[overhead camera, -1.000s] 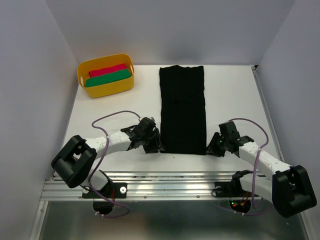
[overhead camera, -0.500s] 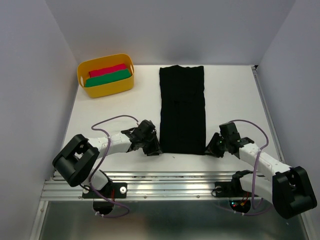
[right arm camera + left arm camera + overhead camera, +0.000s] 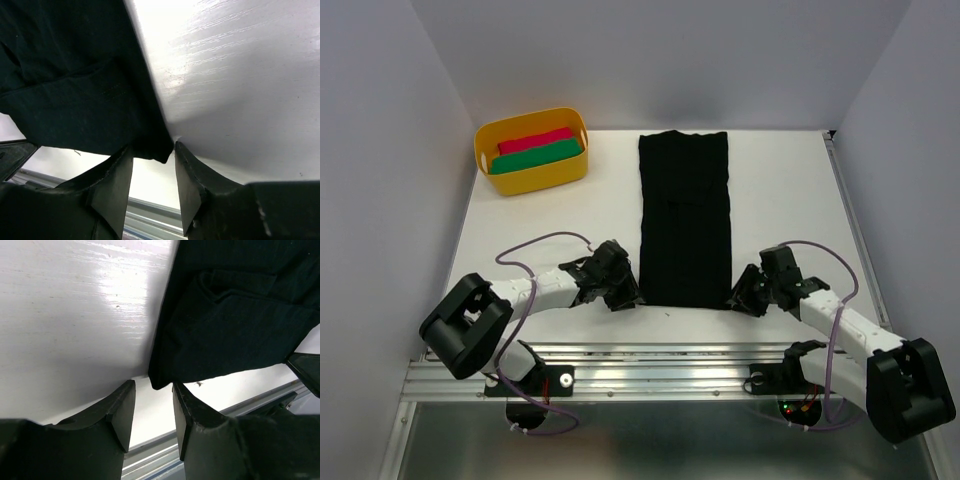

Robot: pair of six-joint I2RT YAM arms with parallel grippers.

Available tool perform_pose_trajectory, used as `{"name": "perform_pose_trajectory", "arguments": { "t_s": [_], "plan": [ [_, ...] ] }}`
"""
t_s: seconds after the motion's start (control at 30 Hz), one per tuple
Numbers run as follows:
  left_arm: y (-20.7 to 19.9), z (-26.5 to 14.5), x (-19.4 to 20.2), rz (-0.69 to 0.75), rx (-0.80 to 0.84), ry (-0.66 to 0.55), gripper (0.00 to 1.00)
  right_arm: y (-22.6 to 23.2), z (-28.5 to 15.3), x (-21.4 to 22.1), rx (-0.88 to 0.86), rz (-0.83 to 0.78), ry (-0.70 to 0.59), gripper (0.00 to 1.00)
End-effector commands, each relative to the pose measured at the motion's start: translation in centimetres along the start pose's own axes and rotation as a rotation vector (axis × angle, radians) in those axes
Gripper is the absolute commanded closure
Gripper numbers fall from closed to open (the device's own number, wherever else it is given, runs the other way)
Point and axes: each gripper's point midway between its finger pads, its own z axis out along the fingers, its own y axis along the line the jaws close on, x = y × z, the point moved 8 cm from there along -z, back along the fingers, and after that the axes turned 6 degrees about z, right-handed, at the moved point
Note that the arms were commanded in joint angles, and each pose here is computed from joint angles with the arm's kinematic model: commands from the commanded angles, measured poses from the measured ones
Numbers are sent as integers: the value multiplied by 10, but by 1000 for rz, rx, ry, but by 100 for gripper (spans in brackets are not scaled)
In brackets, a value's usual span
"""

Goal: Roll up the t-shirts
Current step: Roll the T-shirt to the center of the board.

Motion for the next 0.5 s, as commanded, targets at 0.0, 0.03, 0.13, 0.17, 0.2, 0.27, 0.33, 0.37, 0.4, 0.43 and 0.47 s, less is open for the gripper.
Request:
{"name": "perform_pose_trajectory", "arguments": {
  "t_s": [0.0, 0.03, 0.13, 0.17, 0.2, 0.27, 0.33, 0.37, 0.4, 0.43, 0.47],
  "plan": [
    [2, -3, 0, -7, -9, -30, 53, -18, 5, 10, 69, 13, 27, 57],
    [2, -3, 0, -6, -9, -30, 52, -19, 5, 11, 69, 15, 28, 58],
    [1, -2, -2, -9, -2, -37, 52, -18, 6, 10, 63, 18, 22, 70],
    [1, -2, -1, -11, -1, -36, 52, -17, 5, 9, 60, 17, 20, 74],
    [0, -2, -2, -11, -1, -38, 52, -17, 6, 9, 62, 17, 18, 83],
    [0, -1, -2, -12, 3, -38, 53, -14, 5, 7, 55, 15, 13, 92],
    [-1, 0, -3, -13, 4, -39, 55, -14, 5, 7, 55, 15, 10, 99],
    [-2, 0, -3, -14, 7, -41, 56, -13, 5, 6, 55, 15, 7, 99],
    [-2, 1, -3, -15, 6, -39, 57, -13, 5, 7, 56, 17, 8, 99],
    [-2, 2, -3, -15, 5, -40, 58, -14, 5, 7, 58, 17, 9, 99],
    [-1, 2, -3, -15, 4, -41, 59, -14, 5, 7, 56, 17, 8, 99]
  ]
}}
